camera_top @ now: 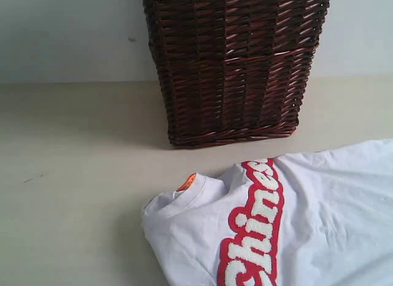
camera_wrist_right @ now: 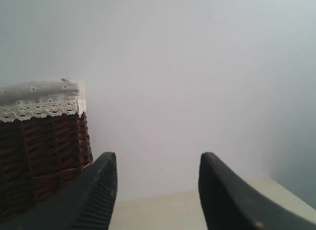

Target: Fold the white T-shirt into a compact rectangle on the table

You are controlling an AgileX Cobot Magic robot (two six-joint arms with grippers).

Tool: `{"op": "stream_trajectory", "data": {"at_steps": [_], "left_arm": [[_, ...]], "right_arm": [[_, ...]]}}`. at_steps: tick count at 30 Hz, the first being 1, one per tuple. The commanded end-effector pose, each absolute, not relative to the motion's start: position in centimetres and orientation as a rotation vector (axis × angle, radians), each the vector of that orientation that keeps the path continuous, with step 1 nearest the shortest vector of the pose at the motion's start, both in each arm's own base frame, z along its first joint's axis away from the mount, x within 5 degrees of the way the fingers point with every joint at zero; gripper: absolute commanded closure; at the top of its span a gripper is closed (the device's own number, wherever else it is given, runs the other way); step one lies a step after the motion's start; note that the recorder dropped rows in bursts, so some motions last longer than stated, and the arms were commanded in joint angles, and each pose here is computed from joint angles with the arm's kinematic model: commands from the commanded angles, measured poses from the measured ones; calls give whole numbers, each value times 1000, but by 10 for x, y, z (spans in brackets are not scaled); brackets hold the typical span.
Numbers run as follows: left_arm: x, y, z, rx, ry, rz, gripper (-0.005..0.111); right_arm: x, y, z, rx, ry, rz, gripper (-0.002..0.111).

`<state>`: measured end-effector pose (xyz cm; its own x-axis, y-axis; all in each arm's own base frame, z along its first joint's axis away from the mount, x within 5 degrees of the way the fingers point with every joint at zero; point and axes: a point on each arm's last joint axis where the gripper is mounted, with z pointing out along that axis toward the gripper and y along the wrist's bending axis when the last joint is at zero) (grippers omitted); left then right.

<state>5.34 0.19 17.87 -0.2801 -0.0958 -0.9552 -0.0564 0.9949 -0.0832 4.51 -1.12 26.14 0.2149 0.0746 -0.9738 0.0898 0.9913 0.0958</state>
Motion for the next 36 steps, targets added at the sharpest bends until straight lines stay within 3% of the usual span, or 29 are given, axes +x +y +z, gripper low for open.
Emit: {"op": "stream_trajectory", "data": {"at_steps": [1,9,14,18,29,36], "left_arm": [[53,2,181,-109,1834,-47,107],[53,2,181,-109,1834,-47,107],[53,2,181,-109,1834,-47,107],[53,2,181,-109,1834,-47,107],[53,2,181,-109,1834,-47,107],[53,2,181,-111,1834,-48,107]], "right_arm": [[45,-12,260,152,1356,-7,58],[55,-9,219,99,1431,-21,58],[56,3,211,118,1506,204,58],[54,13,187,13,1781,237,58],[55,4,184,-133,1807,-37,58],[54,8,185,-62,1801,94,58]]}}
